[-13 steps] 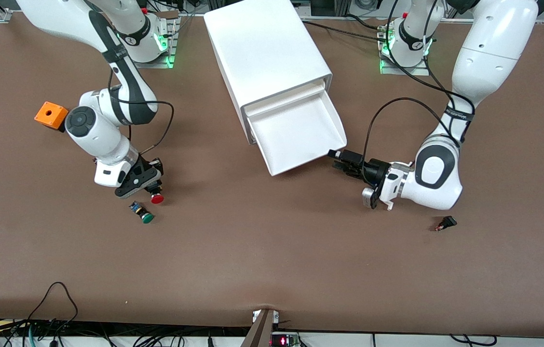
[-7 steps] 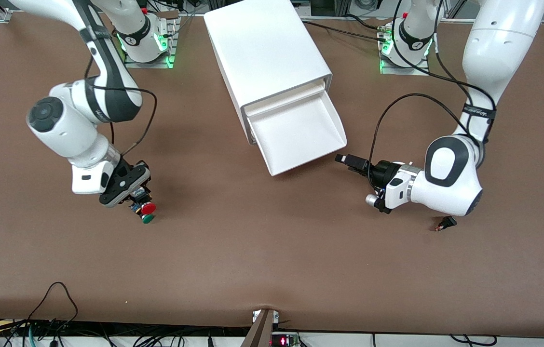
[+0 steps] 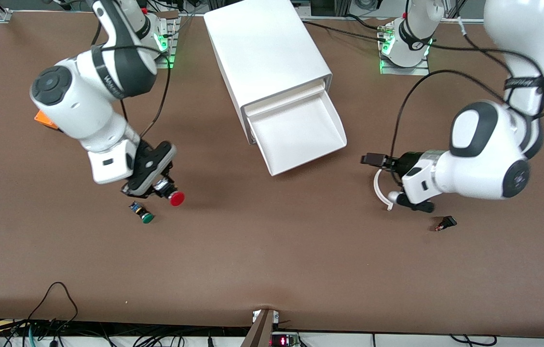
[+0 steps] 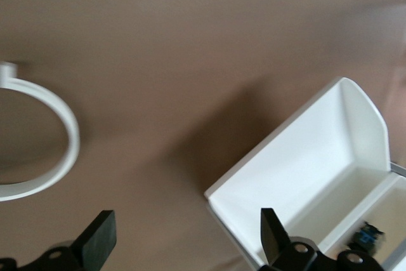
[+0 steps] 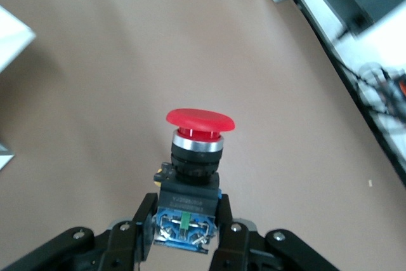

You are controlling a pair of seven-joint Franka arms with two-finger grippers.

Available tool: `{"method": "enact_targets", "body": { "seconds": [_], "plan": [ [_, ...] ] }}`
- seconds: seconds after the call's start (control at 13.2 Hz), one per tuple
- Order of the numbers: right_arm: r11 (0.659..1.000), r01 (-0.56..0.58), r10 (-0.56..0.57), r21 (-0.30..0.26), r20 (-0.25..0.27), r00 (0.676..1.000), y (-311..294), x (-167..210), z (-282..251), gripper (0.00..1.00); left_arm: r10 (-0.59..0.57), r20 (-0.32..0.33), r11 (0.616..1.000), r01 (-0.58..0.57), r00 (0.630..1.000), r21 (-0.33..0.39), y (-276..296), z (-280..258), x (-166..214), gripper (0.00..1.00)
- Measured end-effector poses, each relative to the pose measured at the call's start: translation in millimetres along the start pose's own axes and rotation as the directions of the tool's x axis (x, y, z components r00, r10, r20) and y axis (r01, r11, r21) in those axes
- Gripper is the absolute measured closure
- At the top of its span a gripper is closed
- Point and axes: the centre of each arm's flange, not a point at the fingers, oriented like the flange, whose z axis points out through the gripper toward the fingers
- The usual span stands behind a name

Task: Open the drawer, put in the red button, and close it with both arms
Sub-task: 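Carry the red button with the right gripper over the open drawer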

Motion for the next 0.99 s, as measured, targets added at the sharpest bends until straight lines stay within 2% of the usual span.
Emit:
{"method": "enact_targets", "body": {
  "seconds": [0.23,0.38,0.61,0.99],
  "plan": [
    [0.990,0.128,-0.129,0.056,0.015,0.992,-53.0,43.0,-3.1,0.58,0.026,-0.048,0.982,-0.016,0.999,0.189,2.7,-59.6,-15.5,0.00],
    [0.978,0.183,-0.188,0.100,0.047,0.981,-80.7,60.6,-1.4,0.58,0.029,-0.060,0.960,-0.012,0.998,0.278,1.6,-80.7,-20.5,0.00],
    [0.953,0.276,-0.288,0.129,0.095,0.953,-111.5,88.6,4.5,0.58,0.022,-0.067,0.953,-0.001,0.998,0.301,0.1,-86.4,-21.5,0.00],
    [0.898,0.413,-0.428,0.151,0.091,0.899,-186.9,148.7,17.1,0.58,-0.068,-0.101,0.950,0.095,0.993,0.299,-23.2,-97.1,-22.9,0.00]
  ]
}}
